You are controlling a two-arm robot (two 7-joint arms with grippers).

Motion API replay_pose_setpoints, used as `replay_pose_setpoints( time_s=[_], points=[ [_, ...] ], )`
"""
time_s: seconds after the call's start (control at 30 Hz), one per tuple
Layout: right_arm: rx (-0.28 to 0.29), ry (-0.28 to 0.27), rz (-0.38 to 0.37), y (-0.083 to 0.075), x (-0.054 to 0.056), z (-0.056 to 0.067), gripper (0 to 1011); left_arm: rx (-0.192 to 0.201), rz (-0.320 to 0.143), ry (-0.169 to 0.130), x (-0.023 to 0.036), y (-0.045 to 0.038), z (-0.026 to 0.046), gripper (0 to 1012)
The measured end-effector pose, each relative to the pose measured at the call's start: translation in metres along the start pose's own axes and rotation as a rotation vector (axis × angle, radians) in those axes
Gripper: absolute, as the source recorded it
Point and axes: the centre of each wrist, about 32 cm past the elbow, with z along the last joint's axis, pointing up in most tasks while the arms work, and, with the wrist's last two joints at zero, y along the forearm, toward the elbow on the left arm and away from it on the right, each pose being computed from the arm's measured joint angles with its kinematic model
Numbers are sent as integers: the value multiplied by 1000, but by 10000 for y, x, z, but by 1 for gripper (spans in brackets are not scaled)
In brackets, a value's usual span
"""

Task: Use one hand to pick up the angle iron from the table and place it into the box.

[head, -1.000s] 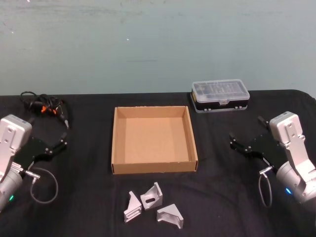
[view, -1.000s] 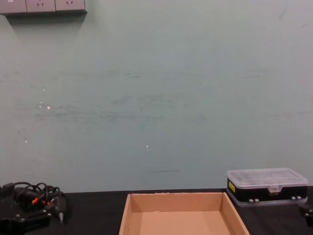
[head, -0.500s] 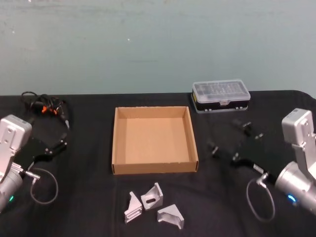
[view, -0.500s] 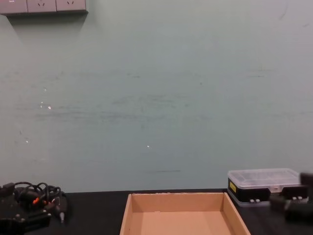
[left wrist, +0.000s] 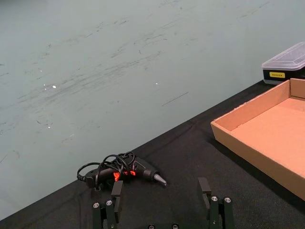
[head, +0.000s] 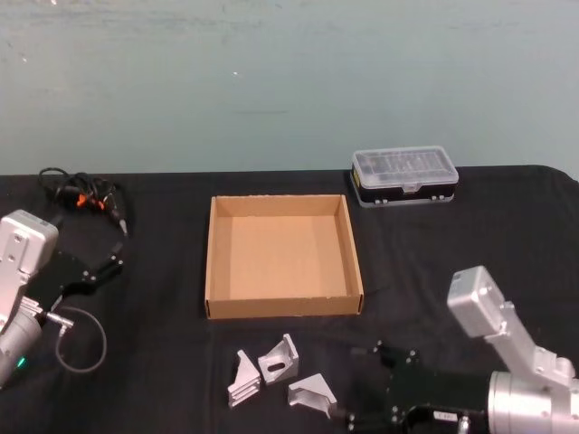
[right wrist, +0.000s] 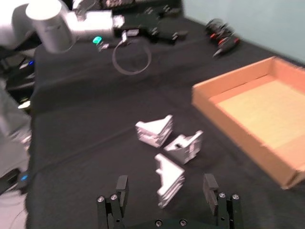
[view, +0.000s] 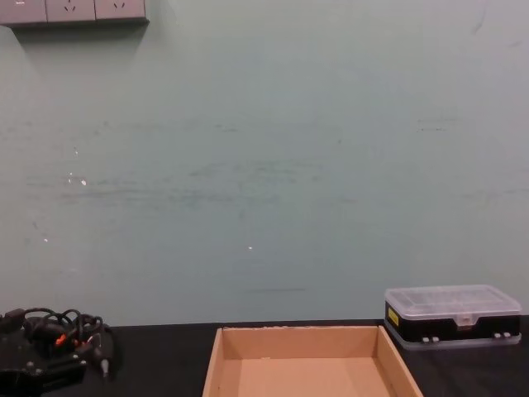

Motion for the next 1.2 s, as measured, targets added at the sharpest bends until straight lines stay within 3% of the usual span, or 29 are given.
replay_pose_setpoints(
  time_s=[0.13,0.4,0.9,1.2],
  points=[
    [-29,4,34,75,-31,-17,1003,0,0,0,0,0,0,1000],
    [-34,-1,48,220,-87,-56,1002,0,0,0,0,0,0,1000],
    [-25,-35,-35,413,-170,-108,1002,0,0,0,0,0,0,1000],
    [-58,18,-90,505,-186,-128,1002,0,0,0,0,0,0,1000]
  ],
)
